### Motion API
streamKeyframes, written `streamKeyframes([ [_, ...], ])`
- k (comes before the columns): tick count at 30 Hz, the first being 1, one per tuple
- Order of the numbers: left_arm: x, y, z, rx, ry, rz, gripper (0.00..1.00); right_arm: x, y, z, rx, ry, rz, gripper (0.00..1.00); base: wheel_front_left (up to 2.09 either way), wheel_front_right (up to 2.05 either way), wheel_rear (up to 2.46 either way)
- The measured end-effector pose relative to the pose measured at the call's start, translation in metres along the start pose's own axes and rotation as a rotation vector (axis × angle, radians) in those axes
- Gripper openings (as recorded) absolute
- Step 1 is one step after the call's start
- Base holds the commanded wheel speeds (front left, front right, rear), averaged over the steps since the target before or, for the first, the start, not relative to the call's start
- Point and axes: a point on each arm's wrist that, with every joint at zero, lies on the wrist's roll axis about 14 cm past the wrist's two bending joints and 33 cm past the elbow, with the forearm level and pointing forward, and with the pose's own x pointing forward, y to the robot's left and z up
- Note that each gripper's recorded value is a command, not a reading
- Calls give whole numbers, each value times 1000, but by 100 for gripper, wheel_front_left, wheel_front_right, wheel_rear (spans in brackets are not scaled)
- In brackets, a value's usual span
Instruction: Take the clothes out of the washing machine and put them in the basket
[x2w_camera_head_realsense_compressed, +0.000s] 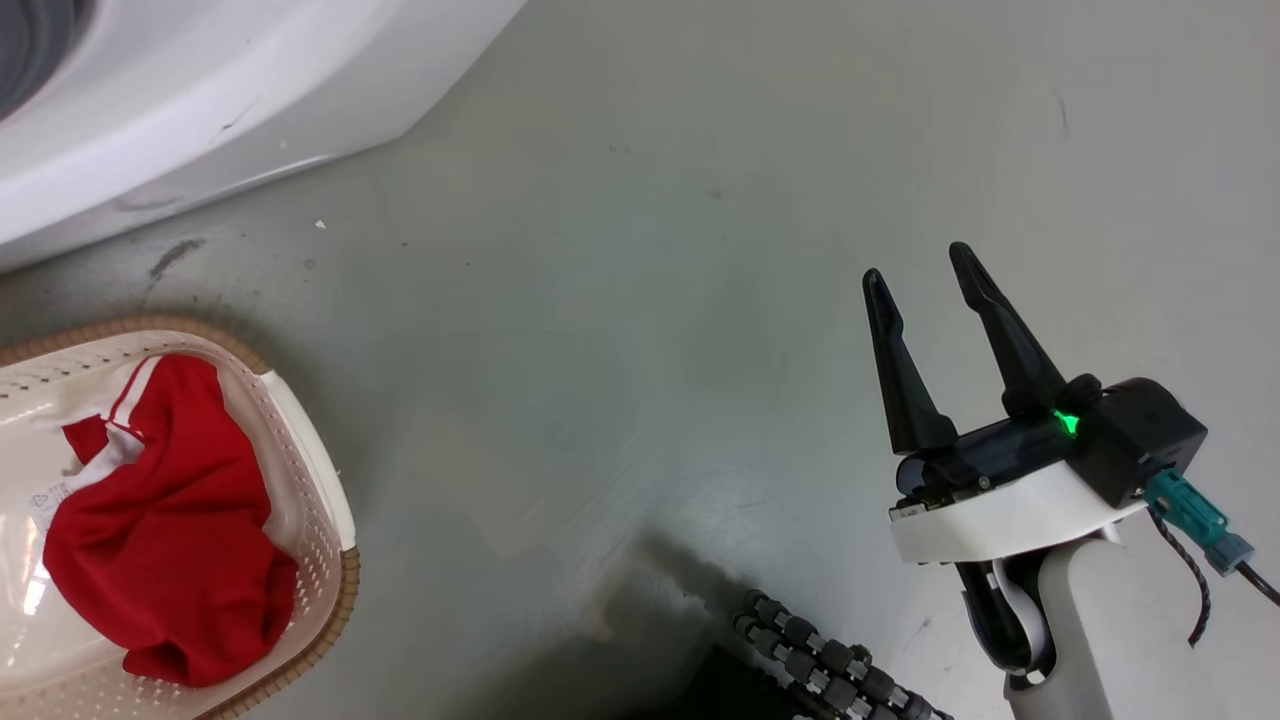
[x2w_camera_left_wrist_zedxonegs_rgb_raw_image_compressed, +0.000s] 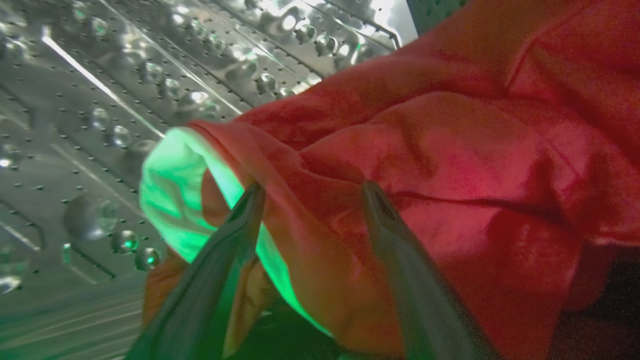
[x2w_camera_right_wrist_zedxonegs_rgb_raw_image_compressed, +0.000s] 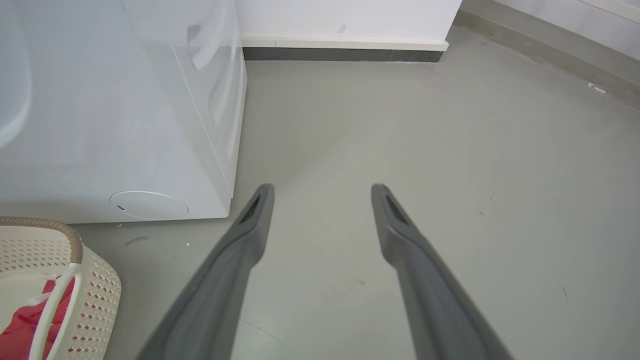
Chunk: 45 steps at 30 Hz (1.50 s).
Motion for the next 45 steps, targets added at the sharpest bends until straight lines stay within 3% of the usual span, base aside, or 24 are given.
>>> streamKeyframes([
  [8, 6, -2, -14, -10, 64, 4, 100, 3, 2, -4, -4, 9, 4, 100, 0, 0, 0],
  [9, 6, -3, -16, -22, 78, -1, 53, 3, 2, -4, -4, 9, 4, 100, 0, 0, 0],
  [10, 6, -2, -16, -27, 75, 1, 31, 4, 2, -4, -4, 8, 4, 100, 0, 0, 0],
  [11, 6, -3, -17, -27, 78, 2, 0, 4, 2, -4, -4, 7, 5, 100, 0, 0, 0],
  [24, -15, 18, 36, -77, -265, 113, 0, 0, 1, 11, 6, -32, 1, 100, 0, 0, 0],
  [34, -64, 19, 79, -166, -536, 97, 0, -6, -6, 38, 3, -117, -11, 100, 0, 0, 0],
  [45, -119, 17, 77, -244, -665, 57, 0, -24, -8, 75, 4, -221, -13, 100, 0, 0, 0],
])
